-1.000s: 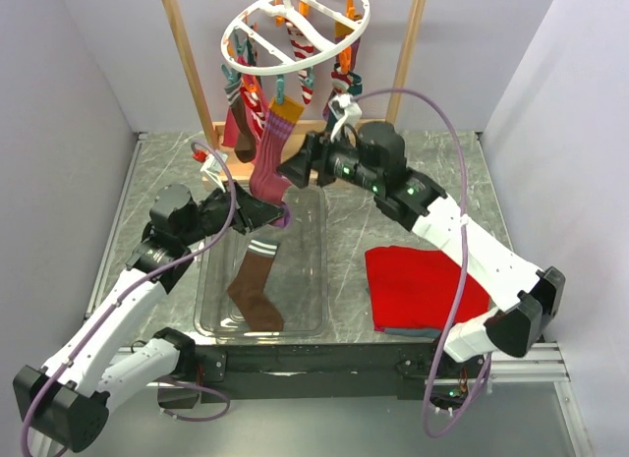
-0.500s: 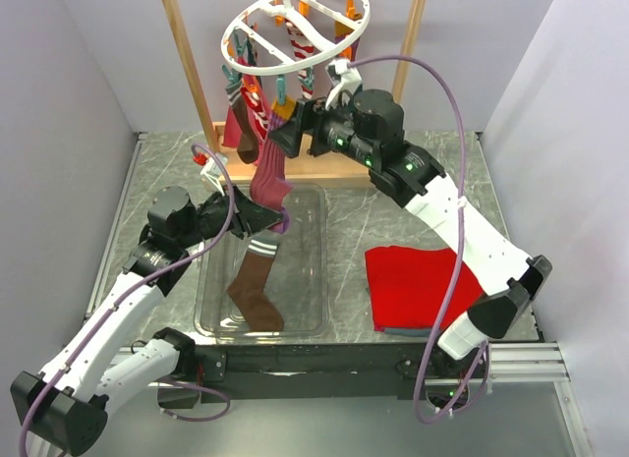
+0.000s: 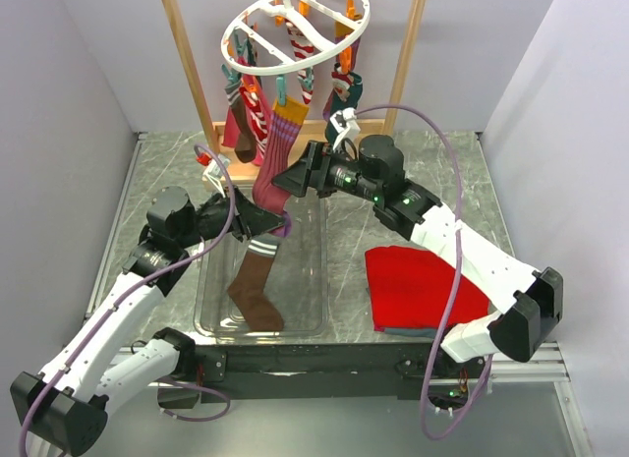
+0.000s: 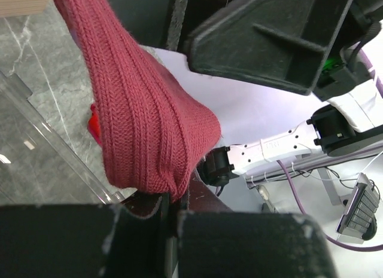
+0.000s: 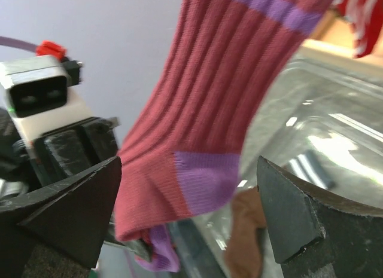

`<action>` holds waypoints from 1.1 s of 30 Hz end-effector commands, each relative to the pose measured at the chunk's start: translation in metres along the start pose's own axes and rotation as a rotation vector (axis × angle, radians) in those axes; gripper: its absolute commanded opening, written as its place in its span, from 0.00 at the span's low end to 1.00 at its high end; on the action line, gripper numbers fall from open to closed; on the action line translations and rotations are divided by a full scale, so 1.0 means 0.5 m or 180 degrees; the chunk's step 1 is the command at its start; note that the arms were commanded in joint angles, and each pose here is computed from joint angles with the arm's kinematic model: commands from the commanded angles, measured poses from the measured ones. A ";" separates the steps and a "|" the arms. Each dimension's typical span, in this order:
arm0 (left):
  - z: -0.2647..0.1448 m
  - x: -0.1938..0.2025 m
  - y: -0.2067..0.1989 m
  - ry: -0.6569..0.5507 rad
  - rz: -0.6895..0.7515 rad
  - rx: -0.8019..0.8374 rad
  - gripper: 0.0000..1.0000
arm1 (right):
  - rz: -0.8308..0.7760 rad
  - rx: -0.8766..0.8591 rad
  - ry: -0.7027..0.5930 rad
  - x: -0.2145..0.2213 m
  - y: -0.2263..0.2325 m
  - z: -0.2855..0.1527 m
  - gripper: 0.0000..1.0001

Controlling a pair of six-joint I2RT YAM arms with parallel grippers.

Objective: Remove the socks clipped to the hanger

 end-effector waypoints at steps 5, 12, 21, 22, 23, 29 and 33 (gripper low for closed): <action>-0.016 -0.013 -0.051 -0.0016 0.0171 0.0277 0.01 | 0.0183 -0.0567 -0.0333 -0.035 0.042 0.004 1.00; -0.023 -0.006 -0.054 0.0011 0.0170 0.0276 0.01 | -0.0159 -0.0411 -0.0691 -0.112 -0.021 0.019 1.00; -0.022 -0.007 -0.053 0.0060 0.0181 0.0248 0.01 | -0.0375 -0.0758 -0.0901 -0.184 -0.049 0.065 0.86; -0.021 -0.006 -0.052 0.0066 0.0178 0.0248 0.01 | -0.0363 -0.0816 -0.0885 -0.184 -0.046 0.069 0.84; -0.021 -0.006 -0.052 0.0067 0.0191 0.0254 0.01 | -0.0381 -0.0870 -0.0922 -0.186 -0.046 0.074 0.83; -0.013 0.000 -0.034 0.0127 0.0154 0.0187 0.01 | -0.0371 -0.0848 -0.1035 -0.208 -0.057 0.088 0.65; -0.008 0.010 -0.005 0.0153 0.0071 -0.0013 0.13 | -0.0416 -0.0886 -0.1068 -0.223 -0.056 0.092 0.38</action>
Point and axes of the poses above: each gripper's point midway between its finger pads, its own z axis out along the fingers, its own y axis along the line the jaws close on, x = y × z, the point moved 5 cm from there along -z, back along the fingers, and after that the axes turned 2 degrees about -z, right-handed, at the moved point
